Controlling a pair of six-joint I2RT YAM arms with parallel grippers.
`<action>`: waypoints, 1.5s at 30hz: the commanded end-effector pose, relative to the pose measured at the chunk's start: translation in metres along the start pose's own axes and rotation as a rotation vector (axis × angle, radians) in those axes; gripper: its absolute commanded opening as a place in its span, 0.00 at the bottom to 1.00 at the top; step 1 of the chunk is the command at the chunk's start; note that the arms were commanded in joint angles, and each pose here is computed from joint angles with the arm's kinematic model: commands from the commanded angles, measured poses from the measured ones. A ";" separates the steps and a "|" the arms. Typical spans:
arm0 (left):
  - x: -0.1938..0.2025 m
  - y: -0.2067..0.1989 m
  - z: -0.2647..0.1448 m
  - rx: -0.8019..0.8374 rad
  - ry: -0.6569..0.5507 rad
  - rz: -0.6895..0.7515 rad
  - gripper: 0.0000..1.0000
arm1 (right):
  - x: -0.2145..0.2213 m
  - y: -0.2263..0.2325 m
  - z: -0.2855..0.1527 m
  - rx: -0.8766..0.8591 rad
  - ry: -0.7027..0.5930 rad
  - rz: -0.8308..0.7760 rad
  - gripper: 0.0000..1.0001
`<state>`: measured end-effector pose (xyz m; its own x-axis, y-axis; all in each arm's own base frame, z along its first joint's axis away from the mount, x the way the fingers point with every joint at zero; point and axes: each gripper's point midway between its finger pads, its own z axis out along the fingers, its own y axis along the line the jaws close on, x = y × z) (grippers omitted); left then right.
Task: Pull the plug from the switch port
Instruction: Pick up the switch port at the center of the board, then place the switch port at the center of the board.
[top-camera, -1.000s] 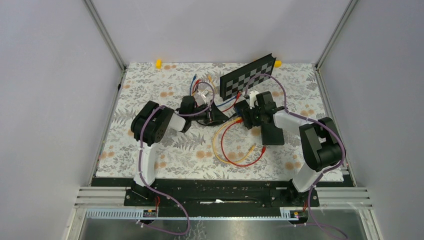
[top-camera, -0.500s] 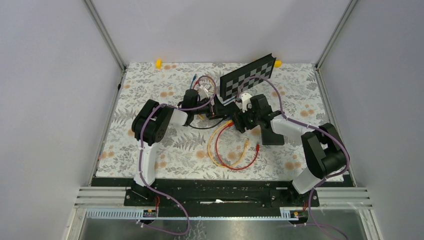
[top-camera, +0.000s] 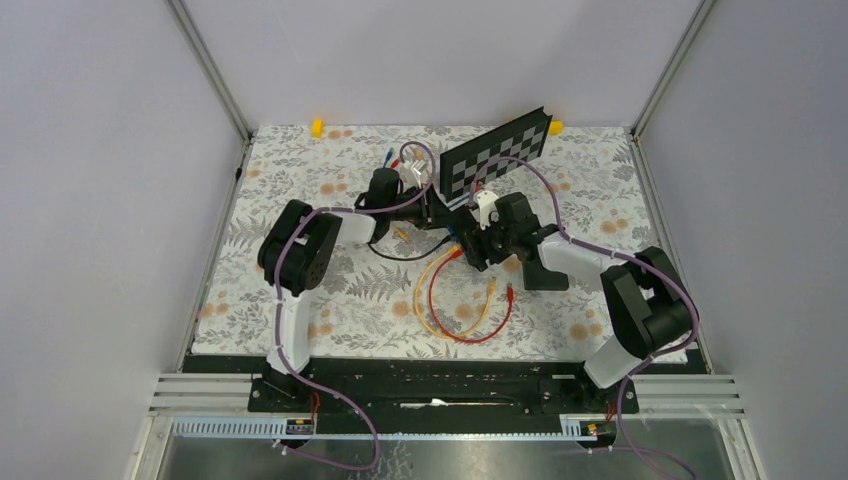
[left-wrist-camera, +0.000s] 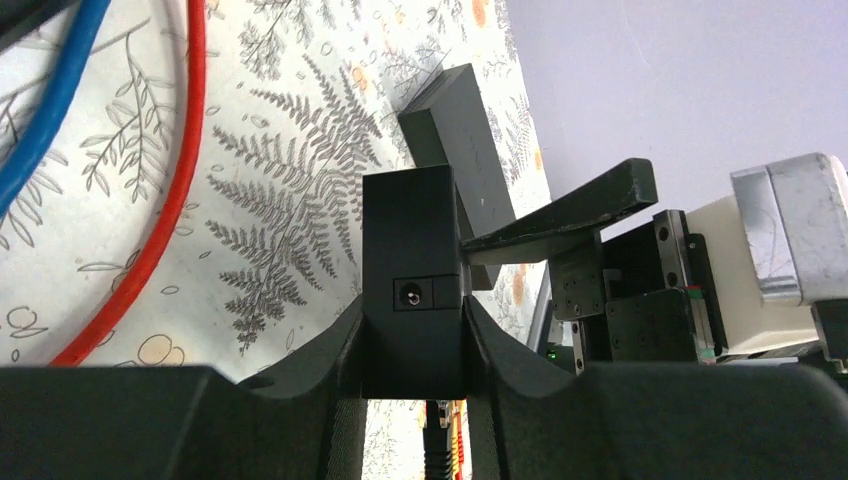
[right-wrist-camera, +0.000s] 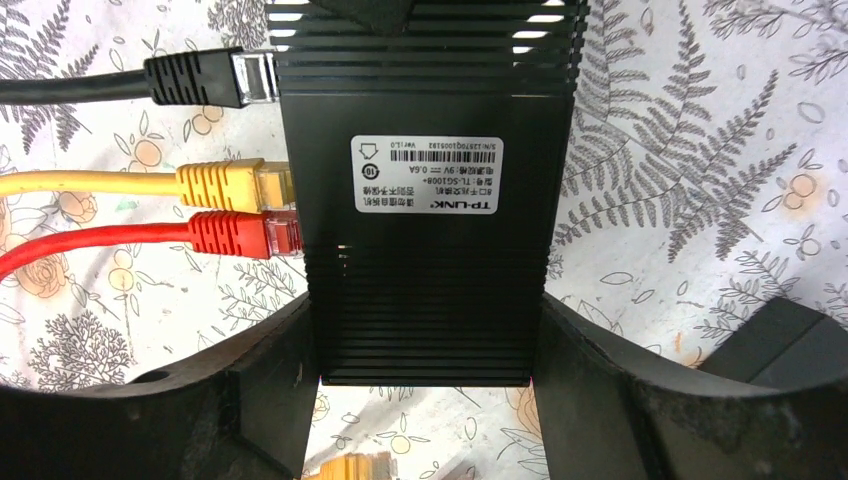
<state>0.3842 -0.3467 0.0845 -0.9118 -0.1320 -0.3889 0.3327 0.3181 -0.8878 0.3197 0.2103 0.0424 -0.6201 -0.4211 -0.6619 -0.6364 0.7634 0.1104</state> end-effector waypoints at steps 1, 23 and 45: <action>-0.023 -0.032 -0.011 0.020 -0.040 0.235 0.00 | -0.060 0.008 -0.023 -0.008 -0.193 -0.047 0.14; -0.113 -0.179 -0.168 -0.628 -0.349 1.276 0.00 | -0.087 0.002 -0.091 0.014 -0.308 -0.133 0.95; 0.024 -0.154 -0.092 -0.947 -0.210 1.873 0.00 | -0.066 -0.038 -0.105 -0.030 -0.287 0.123 0.98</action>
<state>0.2958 -0.2991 0.2524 0.2995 0.7264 -0.6186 0.4916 0.4382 0.7525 0.3421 0.1519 0.1603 -0.4969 -0.2003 -0.8444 -0.5753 0.8044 0.1478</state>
